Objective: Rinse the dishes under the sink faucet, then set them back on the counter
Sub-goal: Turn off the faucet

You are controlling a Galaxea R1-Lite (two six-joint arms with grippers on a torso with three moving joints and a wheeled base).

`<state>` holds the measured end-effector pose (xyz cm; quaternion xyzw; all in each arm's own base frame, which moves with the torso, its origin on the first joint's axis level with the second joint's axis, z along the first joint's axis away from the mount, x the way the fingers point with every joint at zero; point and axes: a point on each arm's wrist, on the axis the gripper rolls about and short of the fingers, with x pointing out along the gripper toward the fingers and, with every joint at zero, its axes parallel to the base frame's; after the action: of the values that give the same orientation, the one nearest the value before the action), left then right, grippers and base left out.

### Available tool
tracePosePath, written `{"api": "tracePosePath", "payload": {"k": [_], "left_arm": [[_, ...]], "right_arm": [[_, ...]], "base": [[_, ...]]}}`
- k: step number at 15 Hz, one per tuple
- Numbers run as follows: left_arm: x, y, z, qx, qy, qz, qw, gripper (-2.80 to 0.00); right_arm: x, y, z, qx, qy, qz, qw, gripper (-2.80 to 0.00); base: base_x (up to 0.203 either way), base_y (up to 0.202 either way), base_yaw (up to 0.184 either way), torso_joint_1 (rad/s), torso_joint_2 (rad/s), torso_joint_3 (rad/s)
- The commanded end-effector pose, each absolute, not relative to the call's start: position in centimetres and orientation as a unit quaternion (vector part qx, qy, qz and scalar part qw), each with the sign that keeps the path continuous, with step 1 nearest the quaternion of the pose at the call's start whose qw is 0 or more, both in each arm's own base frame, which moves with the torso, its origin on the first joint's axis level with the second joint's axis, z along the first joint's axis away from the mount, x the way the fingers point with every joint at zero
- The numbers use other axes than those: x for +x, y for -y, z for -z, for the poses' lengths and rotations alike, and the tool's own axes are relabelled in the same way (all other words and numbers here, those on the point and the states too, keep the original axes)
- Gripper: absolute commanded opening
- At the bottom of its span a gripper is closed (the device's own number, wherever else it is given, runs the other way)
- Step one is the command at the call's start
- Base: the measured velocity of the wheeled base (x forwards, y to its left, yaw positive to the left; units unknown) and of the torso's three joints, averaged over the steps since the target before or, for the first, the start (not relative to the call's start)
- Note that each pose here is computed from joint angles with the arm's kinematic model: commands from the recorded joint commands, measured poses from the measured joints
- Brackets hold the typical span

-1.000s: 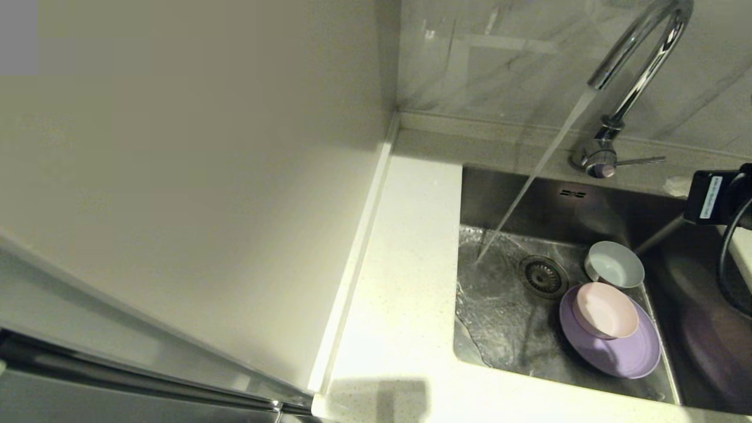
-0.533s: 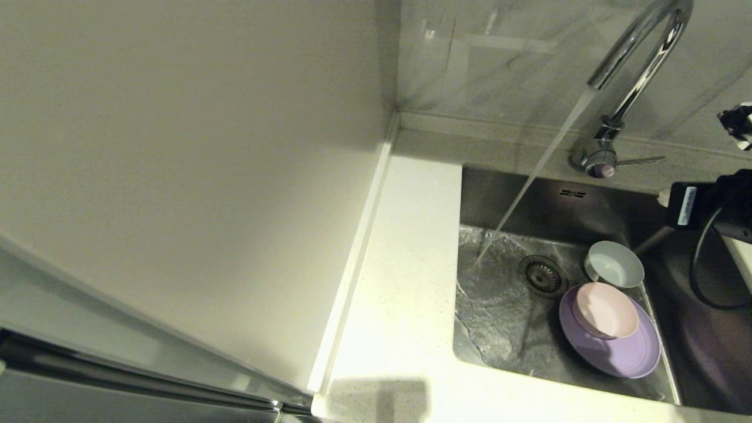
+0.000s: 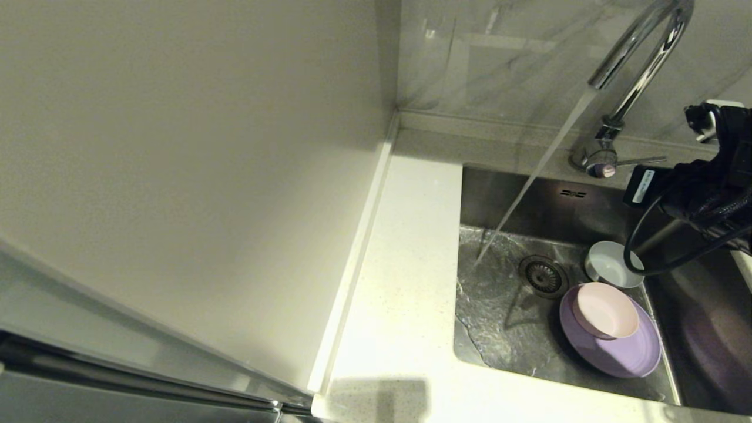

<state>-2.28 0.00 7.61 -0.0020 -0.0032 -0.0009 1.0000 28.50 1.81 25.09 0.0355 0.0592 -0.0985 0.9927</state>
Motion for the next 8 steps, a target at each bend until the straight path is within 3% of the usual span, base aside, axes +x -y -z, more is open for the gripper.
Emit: {"api": "tracePosePath", "payload": {"k": [1,8], "left_arm": [[-2.3,0.0,-7.5,-0.002,0.002,0.001,1.000,-2.80],[-2.3,0.0,-7.5,-0.002,0.002,0.001,1.000,-2.80]], "right_arm": [[29.1,-1.7,-24.8,0.035,-0.063,0.103,0.992,-2.80],[31.0,-1.6,-25.5,0.033,-0.049,0.116,0.991,-2.80]], "base": [[0.000,0.000,0.000,0.000,0.00,0.000],[0.000,0.000,0.000,0.000,0.00,0.000]]}}
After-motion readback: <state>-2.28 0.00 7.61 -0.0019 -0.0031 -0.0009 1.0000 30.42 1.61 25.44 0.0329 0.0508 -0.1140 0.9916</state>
